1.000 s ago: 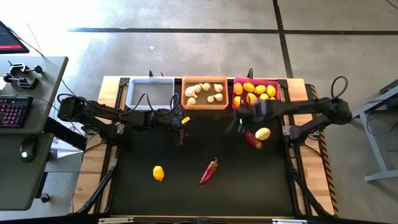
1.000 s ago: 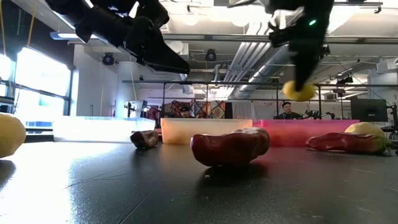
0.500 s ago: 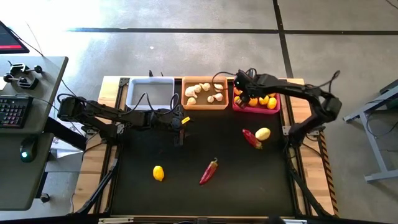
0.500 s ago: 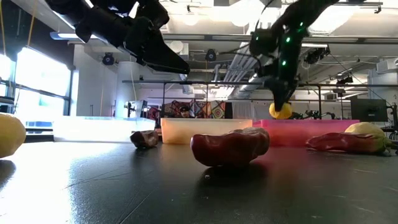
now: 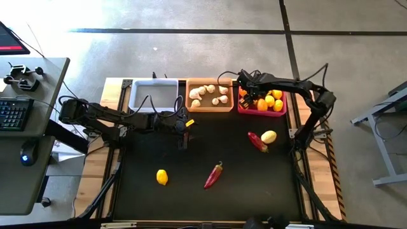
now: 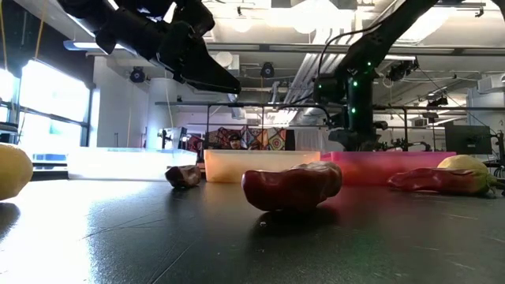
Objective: Sort produce into baskets
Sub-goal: Put the orange lemon into the pink bin, then put the yellow lemon into the pink bin
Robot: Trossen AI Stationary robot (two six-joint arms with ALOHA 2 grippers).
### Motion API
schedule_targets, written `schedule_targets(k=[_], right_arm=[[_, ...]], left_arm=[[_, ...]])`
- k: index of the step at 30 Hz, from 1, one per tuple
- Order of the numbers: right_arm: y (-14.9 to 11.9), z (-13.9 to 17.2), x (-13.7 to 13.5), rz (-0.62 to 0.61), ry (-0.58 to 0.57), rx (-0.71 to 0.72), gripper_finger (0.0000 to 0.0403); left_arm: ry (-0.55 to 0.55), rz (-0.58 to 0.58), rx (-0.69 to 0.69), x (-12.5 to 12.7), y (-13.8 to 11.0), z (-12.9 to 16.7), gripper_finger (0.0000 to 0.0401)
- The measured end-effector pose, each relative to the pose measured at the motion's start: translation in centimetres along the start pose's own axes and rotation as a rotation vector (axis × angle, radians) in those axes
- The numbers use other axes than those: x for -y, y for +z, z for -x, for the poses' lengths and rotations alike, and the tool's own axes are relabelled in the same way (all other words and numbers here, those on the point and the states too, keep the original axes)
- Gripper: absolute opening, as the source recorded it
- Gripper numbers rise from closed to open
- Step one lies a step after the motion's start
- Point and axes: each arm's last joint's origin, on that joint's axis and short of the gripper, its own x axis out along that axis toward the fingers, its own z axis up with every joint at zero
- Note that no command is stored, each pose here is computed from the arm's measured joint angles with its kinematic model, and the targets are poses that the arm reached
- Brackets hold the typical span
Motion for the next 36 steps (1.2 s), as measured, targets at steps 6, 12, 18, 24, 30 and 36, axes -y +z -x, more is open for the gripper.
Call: schedule_targets(k=[6,12,18,24,30,36], right_arm=[[0.0,0.3,-0.5,0.068,-0.035,0.015,0.0225],[0.1,2.7,-1.0,0.154,-0.142,0.107,0.0248],[-1.3,4.7,-0.9,0.11,-0.121,0.212,0.0247],[-4.8,6.4,-1.4,0.042,-0.013,0.52,0.0248],[-9.3,8.7,-2.8,0.002,0.186,0.846,0.0248],[-12.8,9.9,-4.2,0.071,0.514,1.016,0.0248]], left_arm=[[0.0,0.0,0.0,0.0,0.0,0.0,0.0248],[0.009,0.0,0.001,0.0,0.0,0.0,0.0248],[0.017,0.006,-0.003,0.0,0.0,0.0,0.0248],[-0.057,-0.039,-0.037,0.6,-0.4,0.1,0.0248],[-0.072,-0.199,-0.072,2.1,-0.6,0.3,0.0231],[-0.154,-0.255,-0.311,3.9,0.2,1.2,0.0165]])
